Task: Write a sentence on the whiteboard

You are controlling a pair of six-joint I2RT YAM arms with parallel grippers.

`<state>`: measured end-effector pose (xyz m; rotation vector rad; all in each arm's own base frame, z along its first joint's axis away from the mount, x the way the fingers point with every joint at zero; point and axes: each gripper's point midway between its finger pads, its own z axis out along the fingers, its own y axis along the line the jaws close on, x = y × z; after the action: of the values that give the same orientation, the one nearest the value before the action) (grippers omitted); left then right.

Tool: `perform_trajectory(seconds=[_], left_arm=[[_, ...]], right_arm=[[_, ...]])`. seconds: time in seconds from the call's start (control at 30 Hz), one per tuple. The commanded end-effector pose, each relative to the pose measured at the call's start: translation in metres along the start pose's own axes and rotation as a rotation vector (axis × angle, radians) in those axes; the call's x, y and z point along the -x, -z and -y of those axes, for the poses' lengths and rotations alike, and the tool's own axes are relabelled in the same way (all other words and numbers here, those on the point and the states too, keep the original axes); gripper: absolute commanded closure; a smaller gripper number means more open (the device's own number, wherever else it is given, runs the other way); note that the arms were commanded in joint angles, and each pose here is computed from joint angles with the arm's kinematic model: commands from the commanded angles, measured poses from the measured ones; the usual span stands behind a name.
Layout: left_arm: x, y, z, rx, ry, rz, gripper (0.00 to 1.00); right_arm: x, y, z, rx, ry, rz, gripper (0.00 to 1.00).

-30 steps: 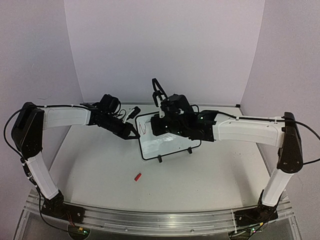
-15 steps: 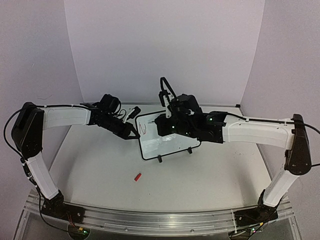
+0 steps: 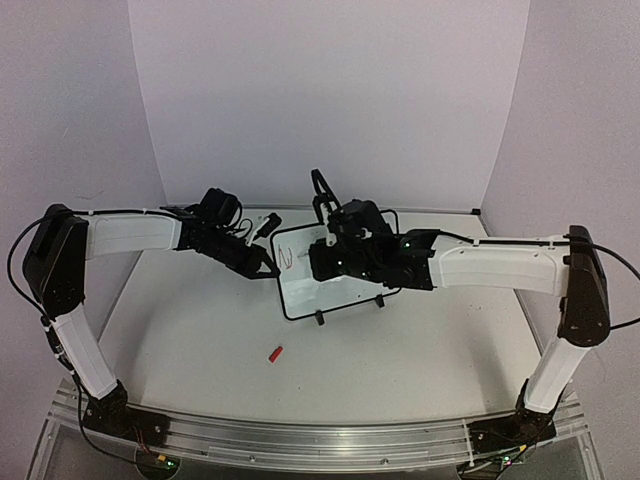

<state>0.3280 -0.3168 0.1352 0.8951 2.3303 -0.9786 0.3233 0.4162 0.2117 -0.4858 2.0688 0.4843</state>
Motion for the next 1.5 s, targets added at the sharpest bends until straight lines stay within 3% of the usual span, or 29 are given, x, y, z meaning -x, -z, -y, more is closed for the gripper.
perform_trajectory(seconds=[0.0, 1.1, 1.47], left_arm=[[0.012, 0.007, 0.004, 0.018, -0.029, 0.018, 1.00], [0.012, 0.006, 0.007, 0.016, -0.059, 0.014, 1.00], [0.012, 0.006, 0.008, 0.016, -0.062, 0.012, 1.00]], right_arm=[[0.021, -0.003, 0.004, -0.031, -0.028, 0.054, 1.00], [0.044, 0.009, 0.011, -0.064, -0.031, 0.107, 1.00], [0.027, -0.006, -0.002, 0.001, -0.021, 0.052, 1.00]])
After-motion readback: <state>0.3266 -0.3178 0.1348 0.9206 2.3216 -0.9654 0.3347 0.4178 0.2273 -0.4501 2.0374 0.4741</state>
